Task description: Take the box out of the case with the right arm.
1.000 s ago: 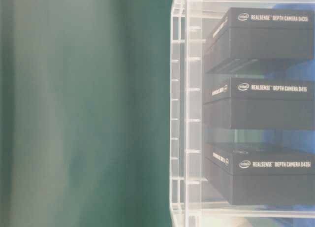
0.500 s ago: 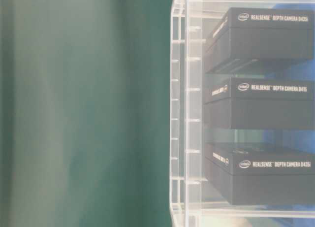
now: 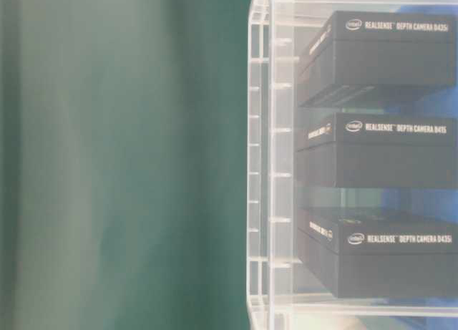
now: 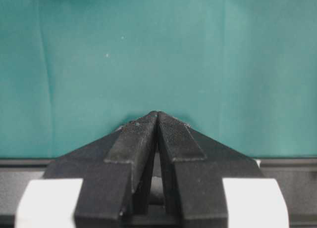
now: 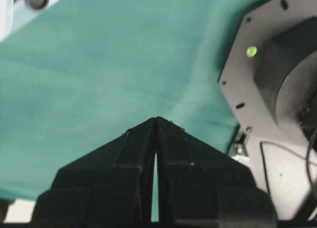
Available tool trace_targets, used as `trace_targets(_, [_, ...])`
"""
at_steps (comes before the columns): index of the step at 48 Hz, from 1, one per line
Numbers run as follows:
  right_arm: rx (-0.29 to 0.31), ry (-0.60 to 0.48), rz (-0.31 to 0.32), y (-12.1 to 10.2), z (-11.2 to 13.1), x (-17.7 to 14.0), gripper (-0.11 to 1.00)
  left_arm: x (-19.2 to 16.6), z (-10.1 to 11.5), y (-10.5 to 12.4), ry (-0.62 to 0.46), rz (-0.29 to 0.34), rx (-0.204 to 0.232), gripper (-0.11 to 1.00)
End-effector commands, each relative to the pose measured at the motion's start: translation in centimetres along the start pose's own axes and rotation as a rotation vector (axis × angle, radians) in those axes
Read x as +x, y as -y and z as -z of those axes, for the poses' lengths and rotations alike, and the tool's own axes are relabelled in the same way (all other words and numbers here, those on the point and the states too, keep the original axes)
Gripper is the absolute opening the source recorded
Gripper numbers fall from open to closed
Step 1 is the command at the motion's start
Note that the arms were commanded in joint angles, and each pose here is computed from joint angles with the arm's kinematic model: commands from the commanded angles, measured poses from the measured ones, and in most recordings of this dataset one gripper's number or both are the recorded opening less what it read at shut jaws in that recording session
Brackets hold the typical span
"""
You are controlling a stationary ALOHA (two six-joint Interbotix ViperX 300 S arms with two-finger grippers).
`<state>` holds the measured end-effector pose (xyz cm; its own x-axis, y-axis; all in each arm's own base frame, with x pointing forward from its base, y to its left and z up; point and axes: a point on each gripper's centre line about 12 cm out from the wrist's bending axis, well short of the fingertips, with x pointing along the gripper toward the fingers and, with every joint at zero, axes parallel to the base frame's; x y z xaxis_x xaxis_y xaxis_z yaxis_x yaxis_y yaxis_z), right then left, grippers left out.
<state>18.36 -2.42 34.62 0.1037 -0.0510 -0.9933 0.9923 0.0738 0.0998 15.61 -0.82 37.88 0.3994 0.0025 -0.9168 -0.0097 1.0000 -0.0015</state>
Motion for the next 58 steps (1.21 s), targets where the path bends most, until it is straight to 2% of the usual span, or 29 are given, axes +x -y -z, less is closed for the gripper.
trace_targets(1, [0.021,0.022,-0.013,0.0,-1.4,-0.7,0.0,-0.6,-0.5,0.1,0.021,0.005,0.002,0.0])
trace_targets(6, [0.025,0.034,-0.007,0.1,-3.0,-0.4,0.0,-0.6,-0.5,0.1,0.021,0.005,0.002,0.0])
trace_targets(15, [0.023,0.059,-0.042,-0.5,-5.0,0.2,0.0,-0.6,-0.5,0.1,0.021,0.005,0.001,0.0])
trace_targets(43, [0.034,0.061,-0.035,-0.8,-5.2,0.9,0.01,-0.6,-0.5,0.1,0.021,0.005,0.001,0.0])
trace_targets(46, [0.045,0.063,-0.025,-0.7,-5.2,1.0,0.09,-0.6,-0.5,0.1,0.021,0.005,0.004,0.0])
trace_targets(49, [0.059,0.071,-0.016,-0.6,-5.3,1.1,0.24,-0.6,-0.5,0.1,0.021,0.005,0.002,0.0])
trace_targets(58, [0.087,0.097,0.001,-0.4,-5.6,1.1,0.81,-0.6,-0.5,0.1,0.021,0.005,-0.002,0.0])
